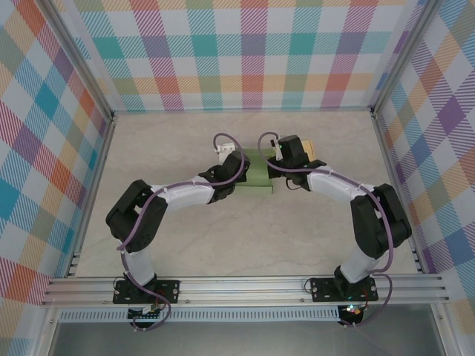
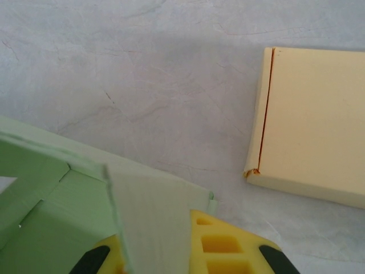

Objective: Fold the paper box

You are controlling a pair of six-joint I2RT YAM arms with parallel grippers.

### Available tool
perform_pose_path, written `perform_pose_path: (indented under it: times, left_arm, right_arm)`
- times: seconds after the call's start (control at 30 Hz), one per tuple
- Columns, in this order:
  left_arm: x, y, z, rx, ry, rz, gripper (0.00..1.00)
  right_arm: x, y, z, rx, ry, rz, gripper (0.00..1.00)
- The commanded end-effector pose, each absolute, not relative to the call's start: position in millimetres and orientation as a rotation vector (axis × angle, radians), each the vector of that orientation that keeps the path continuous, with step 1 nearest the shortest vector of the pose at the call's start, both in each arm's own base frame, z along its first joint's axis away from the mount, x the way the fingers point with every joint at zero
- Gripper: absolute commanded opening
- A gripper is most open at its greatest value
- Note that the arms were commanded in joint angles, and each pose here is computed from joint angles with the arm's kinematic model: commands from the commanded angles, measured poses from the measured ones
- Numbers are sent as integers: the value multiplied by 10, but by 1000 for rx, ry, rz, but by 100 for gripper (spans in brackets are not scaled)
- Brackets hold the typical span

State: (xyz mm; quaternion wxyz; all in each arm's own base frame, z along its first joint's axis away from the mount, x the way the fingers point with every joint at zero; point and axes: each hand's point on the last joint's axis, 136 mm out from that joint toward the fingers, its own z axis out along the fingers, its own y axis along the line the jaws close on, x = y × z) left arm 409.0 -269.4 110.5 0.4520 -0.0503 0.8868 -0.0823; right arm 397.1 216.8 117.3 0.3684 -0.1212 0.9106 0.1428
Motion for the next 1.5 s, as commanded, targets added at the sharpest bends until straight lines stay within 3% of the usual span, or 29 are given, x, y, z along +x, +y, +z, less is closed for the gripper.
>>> perform_pose_path:
  times: [0.0,0.53,1.07,1.33,1.47]
  left_arm:
    - [3780,-2976,849,-42,2273,-301,4]
    - [3506,-2452,722,-64,2244,-108,5]
    - [3418,-2525,541,-22,2273,-82,4]
    - [3404,-2535,551,-18,2271,-82,4]
    - [3404,-2492,625,-28,2251,-77,13]
  right_arm:
    - [3726,2434,1138,-389,2335,470,10]
    - [3349,2372,1027,-274,2325,369,13]
    - [3438,2538,1225,-3,2262,592,17]
    - [3481,2537,1143,-18,2277,550,17]
    - [3395,2448,938,-73,2315,486,16]
